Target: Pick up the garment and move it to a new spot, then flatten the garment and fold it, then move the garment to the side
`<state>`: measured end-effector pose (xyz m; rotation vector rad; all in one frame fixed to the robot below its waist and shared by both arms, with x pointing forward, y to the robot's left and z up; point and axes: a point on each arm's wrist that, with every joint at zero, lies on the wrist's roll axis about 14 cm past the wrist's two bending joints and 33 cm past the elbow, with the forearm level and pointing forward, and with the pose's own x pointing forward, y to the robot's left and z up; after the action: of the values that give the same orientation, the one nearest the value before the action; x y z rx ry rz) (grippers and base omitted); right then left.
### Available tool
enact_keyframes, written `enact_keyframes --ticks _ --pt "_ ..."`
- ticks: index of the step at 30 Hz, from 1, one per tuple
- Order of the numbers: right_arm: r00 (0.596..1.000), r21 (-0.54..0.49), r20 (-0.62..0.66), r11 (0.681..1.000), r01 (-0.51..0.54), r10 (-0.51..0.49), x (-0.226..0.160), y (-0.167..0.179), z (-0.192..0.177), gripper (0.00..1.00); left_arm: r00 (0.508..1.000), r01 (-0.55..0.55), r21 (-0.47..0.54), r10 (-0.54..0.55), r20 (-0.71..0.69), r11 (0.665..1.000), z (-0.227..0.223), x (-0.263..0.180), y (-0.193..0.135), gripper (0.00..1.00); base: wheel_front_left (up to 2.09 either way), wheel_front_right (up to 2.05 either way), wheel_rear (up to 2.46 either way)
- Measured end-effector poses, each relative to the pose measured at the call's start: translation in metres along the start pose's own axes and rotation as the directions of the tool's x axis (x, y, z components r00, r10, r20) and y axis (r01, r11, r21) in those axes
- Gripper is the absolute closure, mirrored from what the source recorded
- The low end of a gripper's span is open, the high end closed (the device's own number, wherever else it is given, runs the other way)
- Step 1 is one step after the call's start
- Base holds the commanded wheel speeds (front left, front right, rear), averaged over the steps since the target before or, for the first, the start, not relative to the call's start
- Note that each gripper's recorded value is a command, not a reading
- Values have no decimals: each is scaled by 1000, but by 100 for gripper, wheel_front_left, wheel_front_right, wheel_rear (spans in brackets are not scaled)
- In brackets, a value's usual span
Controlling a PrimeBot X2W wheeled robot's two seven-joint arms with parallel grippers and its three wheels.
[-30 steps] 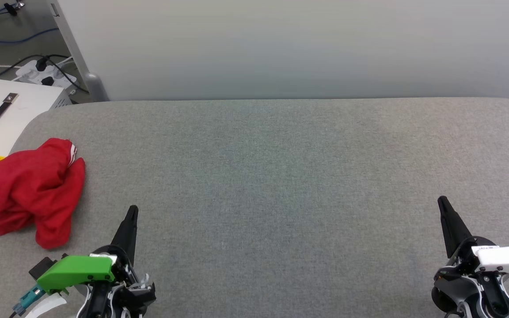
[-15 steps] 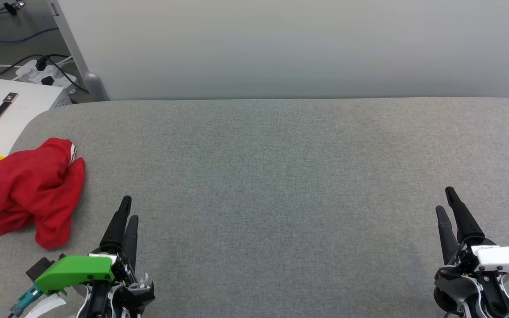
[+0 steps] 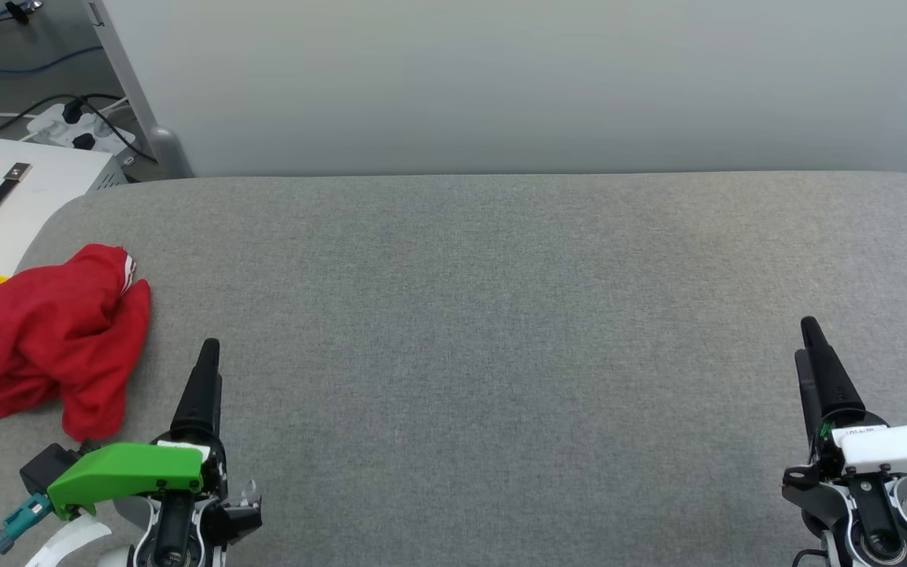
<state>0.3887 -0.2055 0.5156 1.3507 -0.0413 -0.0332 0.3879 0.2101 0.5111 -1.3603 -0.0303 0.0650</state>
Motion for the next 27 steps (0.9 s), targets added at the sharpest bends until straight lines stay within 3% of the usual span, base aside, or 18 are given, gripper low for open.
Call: enact_keyframes --ticks 8,16,27 --pt "999 -146 0 989 -32 32 2 12 -2 0 1000 -15 145 14 3 989 -2 1 -3 0 0 0 0" --pt "998 -292 -8 955 -55 55 0 20 -6 0 999 -37 277 37 5 960 -6 -1 -1 0 0 0 0" --pt "997 -448 -17 891 -69 69 -3 24 -12 0 999 -51 452 49 16 891 -6 -1 -2 0 0 0 0"
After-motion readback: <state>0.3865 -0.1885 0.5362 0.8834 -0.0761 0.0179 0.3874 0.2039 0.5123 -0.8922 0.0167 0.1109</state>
